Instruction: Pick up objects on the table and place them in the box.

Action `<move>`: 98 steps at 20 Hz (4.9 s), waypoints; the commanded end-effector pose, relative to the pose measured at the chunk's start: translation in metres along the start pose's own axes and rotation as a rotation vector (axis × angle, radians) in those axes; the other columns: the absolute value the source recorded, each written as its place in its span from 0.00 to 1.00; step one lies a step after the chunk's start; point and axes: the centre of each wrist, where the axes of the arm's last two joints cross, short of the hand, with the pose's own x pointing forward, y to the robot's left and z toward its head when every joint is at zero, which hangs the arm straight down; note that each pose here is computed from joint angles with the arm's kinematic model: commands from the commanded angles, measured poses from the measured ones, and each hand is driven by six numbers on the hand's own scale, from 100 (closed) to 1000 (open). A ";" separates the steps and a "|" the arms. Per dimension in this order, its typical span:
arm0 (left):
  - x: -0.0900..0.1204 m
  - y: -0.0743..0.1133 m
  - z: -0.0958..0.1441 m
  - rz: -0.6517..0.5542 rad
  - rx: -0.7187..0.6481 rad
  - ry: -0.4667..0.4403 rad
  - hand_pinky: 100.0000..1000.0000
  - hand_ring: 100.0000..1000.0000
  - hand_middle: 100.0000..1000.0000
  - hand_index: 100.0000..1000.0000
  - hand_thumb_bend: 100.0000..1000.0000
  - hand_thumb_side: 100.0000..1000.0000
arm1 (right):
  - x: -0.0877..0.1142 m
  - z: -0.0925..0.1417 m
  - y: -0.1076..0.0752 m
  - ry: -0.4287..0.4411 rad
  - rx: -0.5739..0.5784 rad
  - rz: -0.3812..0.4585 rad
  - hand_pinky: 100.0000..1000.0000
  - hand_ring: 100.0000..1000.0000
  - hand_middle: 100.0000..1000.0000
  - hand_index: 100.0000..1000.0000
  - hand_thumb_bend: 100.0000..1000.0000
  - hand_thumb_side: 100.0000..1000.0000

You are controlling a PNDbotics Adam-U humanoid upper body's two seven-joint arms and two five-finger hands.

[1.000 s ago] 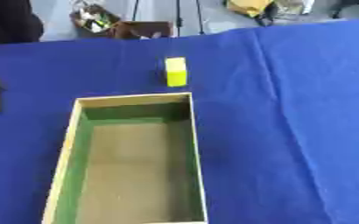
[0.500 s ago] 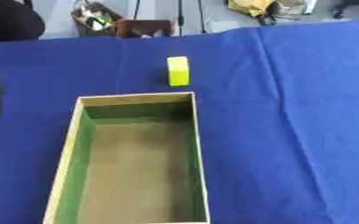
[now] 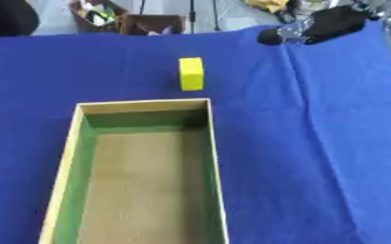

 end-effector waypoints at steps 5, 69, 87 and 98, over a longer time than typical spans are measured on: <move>0.007 -0.003 -0.007 -0.014 -0.047 -0.040 0.11 0.38 0.43 0.59 0.00 0.66 | -0.008 -0.015 0.003 0.035 0.064 0.053 0.79 0.84 0.85 0.96 0.85 0.64; 0.013 -0.013 -0.019 -0.011 -0.127 -0.081 0.11 0.39 0.43 0.59 0.00 0.68 | 0.028 -0.081 -0.008 -0.130 0.276 -0.272 0.68 0.79 0.79 0.89 0.80 0.18; 0.013 -0.013 -0.019 -0.015 -0.136 -0.079 0.11 0.39 0.44 0.59 0.00 0.69 | 0.017 -0.070 0.002 -0.032 0.242 -0.197 0.67 0.77 0.71 0.83 0.69 0.30; 0.014 -0.014 -0.021 -0.015 -0.147 -0.087 0.11 0.39 0.44 0.59 0.00 0.69 | 0.017 -0.071 0.009 -0.035 0.238 -0.236 0.63 0.75 0.66 0.79 0.46 0.26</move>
